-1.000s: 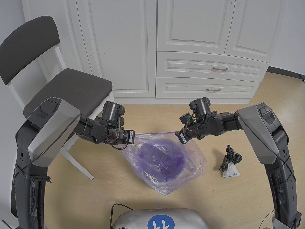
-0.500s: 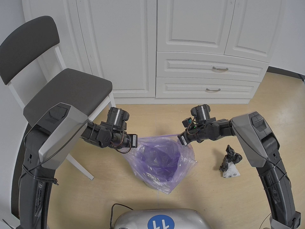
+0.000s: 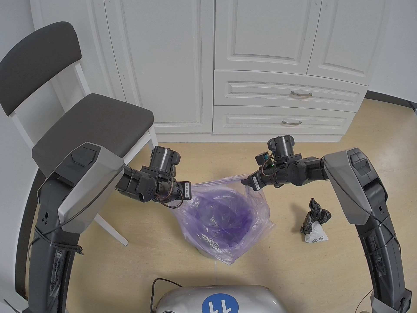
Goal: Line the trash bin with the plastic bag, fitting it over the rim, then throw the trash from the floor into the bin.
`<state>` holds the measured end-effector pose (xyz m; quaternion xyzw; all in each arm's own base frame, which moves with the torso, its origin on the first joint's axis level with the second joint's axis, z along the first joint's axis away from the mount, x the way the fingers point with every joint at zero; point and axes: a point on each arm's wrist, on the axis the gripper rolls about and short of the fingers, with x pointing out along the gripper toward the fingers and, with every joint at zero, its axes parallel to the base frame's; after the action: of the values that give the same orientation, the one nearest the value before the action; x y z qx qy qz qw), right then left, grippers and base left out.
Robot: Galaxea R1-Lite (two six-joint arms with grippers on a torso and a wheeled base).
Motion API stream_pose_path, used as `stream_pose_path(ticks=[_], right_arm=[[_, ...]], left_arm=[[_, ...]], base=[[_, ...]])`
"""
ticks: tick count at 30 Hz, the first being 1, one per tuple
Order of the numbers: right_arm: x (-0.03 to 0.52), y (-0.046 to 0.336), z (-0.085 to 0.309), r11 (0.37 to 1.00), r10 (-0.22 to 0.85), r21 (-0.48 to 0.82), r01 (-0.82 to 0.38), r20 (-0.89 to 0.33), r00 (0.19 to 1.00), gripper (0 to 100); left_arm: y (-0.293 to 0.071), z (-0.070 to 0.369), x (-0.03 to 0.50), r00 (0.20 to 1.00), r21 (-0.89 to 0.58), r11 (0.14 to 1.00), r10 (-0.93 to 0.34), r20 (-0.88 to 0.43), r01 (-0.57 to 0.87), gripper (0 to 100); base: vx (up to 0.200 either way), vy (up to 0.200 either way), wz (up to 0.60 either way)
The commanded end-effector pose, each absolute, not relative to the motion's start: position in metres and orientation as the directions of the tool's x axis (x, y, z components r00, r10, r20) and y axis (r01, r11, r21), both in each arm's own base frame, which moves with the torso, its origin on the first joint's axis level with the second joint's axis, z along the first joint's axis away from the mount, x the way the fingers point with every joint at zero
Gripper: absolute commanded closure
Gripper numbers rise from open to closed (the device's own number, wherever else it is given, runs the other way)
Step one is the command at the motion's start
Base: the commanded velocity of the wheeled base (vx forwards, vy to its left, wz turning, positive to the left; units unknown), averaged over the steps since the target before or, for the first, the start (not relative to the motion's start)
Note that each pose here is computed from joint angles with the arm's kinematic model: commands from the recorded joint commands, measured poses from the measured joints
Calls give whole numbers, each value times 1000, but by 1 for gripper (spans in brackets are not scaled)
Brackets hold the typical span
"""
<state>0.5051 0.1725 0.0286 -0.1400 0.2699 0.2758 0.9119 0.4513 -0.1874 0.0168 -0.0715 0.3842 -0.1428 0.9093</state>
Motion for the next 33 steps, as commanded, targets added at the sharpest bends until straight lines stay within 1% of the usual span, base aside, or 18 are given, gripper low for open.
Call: stream_pose_path(ticks=[1, 4, 7, 12, 14, 16, 17, 18, 21, 26, 29, 31, 33], right_arm=[[473, 186, 96, 789, 472, -113, -604, -518, 713, 0], [457, 191, 110, 777, 481, -118, -618, -523, 704, 0], [427, 200, 134, 755, 506, -125, -643, -513, 694, 0], [400, 206, 147, 756, 478, -152, -636, -536, 696, 0], [380, 211, 137, 739, 442, -188, -647, -588, 677, 0], [372, 209, 124, 720, 381, -253, -646, -634, 673, 0], [371, 208, 121, 717, 368, -264, -645, -641, 673, 0], [366, 204, 107, 699, 303, -316, -641, -681, 666, 0], [362, 197, 89, 679, 204, -381, -628, -723, 660, 0], [364, 181, 74, 690, 152, -381, -615, -755, 638, 0], [363, 166, 67, 688, 126, -382, -617, -774, 620, 0], [362, 157, 62, 684, 108, -384, -621, -788, 606, 0], [360, 147, 56, 684, 90, -383, -622, -801, 592, 0]], left_arm=[[-188, 17, 451, 664, -241, 948, -316, -678, 206, 100], [-188, 17, 451, 664, -241, 948, -316, -678, 206, 100], [-186, 16, 452, 663, -236, 951, -309, -681, 200, 100], [-171, 17, 458, 672, -232, 957, -287, -682, 174, 100], [-165, 20, 465, 687, -237, 958, -283, -669, 164, 100], [-164, 19, 469, 695, -241, 958, -280, -662, 157, 100], [-163, 18, 469, 695, -242, 958, -279, -663, 154, 100], [-163, 16, 471, 695, -238, 959, -274, -664, 151, 100], [-158, 15, 473, 700, -237, 962, -265, -663, 139, 100], [-143, 21, 481, 721, -239, 965, -244, -648, 112, 100], [-142, 22, 482, 724, -241, 965, -243, -646, 109, 100], [-142, 20, 480, 717, -237, 965, -242, -654, 110, 100], [-143, 18, 475, 684, -220, 969, -236, -690, 113, 100]], base=[[0, 0, 0], [0, 0, 0], [0, 0, 0], [0, 0, 0], [0, 0, 0], [0, 0, 0], [0, 0, 0], [0, 0, 0], [0, 0, 0], [0, 0, 0], [0, 0, 0], [0, 0, 0], [0, 0, 0]])
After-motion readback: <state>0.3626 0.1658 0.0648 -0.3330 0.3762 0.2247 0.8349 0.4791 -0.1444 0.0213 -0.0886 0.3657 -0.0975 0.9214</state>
